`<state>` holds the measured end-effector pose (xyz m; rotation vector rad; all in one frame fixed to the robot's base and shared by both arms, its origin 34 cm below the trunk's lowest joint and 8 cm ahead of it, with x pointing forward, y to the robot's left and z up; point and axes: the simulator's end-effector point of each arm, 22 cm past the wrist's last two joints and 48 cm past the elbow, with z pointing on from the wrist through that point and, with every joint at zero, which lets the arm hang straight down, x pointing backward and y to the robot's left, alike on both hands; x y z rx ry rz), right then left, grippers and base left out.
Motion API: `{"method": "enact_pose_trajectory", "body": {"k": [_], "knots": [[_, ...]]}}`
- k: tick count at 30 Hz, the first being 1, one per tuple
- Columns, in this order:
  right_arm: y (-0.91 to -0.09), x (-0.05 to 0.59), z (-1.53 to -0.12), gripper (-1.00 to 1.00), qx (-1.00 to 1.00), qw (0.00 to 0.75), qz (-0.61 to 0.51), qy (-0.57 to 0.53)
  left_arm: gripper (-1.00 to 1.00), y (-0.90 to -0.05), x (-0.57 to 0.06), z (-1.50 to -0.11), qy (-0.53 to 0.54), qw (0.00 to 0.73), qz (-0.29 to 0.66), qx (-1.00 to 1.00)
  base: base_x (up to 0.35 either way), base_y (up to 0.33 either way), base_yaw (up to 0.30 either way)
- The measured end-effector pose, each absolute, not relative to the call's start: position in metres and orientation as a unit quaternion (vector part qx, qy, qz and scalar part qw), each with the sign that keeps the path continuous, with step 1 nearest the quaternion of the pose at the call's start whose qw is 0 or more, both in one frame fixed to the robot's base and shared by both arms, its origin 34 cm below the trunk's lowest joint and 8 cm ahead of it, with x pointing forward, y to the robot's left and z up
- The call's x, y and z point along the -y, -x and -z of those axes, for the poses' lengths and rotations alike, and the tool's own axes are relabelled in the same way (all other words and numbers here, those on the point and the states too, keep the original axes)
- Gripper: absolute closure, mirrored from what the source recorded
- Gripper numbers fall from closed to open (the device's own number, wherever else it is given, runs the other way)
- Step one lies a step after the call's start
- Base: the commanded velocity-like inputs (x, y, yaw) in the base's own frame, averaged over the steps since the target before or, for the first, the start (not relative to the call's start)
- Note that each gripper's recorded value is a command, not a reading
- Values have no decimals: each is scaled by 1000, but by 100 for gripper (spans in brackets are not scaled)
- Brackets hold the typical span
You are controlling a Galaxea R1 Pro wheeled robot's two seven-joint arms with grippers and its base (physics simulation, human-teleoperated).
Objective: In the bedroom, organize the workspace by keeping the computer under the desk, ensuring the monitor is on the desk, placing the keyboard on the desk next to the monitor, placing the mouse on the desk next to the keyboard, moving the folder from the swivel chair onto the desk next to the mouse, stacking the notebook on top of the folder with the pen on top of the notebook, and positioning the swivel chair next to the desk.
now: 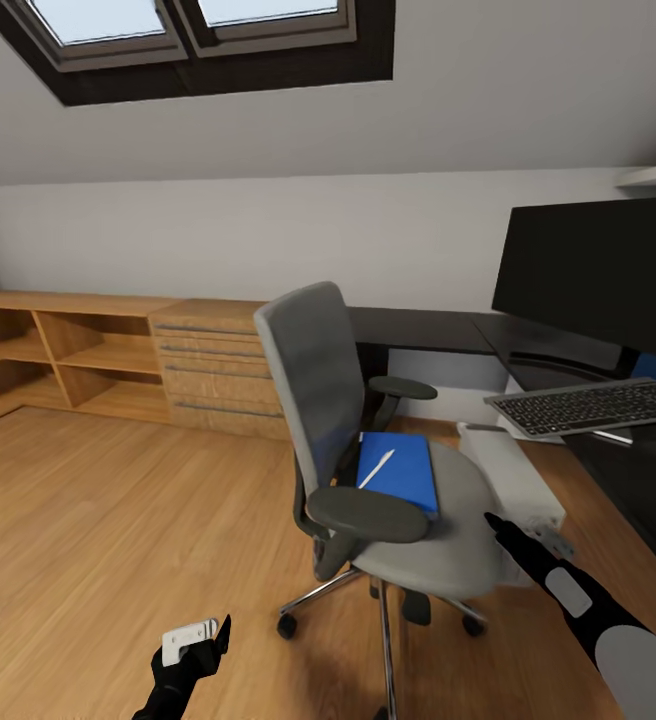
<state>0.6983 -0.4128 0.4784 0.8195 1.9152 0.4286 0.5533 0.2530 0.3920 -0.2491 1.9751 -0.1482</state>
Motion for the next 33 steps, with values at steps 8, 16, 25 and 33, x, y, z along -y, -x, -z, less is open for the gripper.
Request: {"method": "enact_pose_trajectory", "body": {"k": [8,16,25,33], "knots": [[-698,415,-478,-100,-784,487,-177,-343,-100,-553,-253,-391,105,541,62,-832,0,0,164],[-699,416,-479,-100,-783,488,-178,-343,-100,-552,-253,-390,105,540,62,-833,0,0,131],[-699,416,-479,-100,-783,487,-178,-343,-100,-552,-253,-390,105,540,62,-833,0,0,97],[-699,416,-479,-100,-783,488,-178,-343,-100,-552,-253,-390,105,540,62,-833,0,0,116]]}}
